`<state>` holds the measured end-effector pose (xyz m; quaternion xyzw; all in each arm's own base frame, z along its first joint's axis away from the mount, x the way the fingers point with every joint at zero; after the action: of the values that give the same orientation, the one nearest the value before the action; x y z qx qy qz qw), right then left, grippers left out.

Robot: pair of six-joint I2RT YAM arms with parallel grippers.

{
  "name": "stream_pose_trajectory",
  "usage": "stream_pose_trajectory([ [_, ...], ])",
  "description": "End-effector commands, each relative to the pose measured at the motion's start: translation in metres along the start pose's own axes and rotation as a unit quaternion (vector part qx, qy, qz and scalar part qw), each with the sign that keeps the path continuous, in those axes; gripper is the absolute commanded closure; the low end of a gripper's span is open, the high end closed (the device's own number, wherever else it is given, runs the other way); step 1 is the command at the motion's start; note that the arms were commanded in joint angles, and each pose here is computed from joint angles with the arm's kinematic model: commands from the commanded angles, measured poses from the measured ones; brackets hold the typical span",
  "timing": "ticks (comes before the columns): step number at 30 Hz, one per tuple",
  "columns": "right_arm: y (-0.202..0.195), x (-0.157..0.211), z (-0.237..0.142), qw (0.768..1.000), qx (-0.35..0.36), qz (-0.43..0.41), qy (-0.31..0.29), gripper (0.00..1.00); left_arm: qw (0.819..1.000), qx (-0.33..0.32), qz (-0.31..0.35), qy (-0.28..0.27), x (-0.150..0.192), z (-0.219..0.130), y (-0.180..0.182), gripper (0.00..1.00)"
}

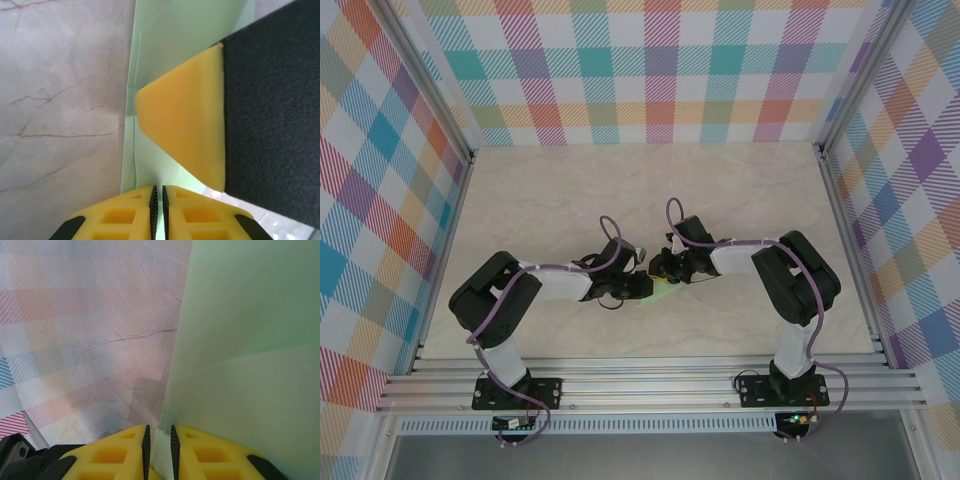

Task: Fold a paper plane with a square sheet of paper (pick it up from the middle)
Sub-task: Fourth fold the wing at the center of the table.

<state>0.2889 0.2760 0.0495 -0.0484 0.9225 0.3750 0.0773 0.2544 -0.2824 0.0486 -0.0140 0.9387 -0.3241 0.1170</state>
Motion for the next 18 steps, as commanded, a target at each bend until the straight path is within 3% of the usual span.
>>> stream_pose_trajectory([
  [1, -0.001, 0.008, -0.004, 1.0, 0.022, -0.002, 0.021, 0.78, 0.991, -0.121, -0.004, 0.049, 0.035, 0.011, 0.046, 0.87],
  [6, -0.006, -0.004, -0.01, 0.999, 0.043, -0.004, 0.003, 0.77, 0.983, -0.173, -0.028, 0.061, 0.056, 0.009, 0.077, 0.89],
  [18, -0.026, -0.036, -0.025, 0.998, 0.035, 0.021, -0.047, 0.75, 0.972, -0.216, -0.026, 0.094, 0.085, 0.02, 0.105, 0.93],
])
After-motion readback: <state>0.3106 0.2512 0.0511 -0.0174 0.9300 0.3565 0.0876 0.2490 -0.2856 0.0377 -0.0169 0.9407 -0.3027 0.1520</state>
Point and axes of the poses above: each hand's point on the last joint's axis, 136 mm out from that joint toward the fingers, its own z axis out along the fingers, its own y axis along the line the jaws close on, x = y × z, the point moved 4 cm from there along -z, back along the fingers, and after that the axes turned 10 degrees about -z, right-handed, at the moved point
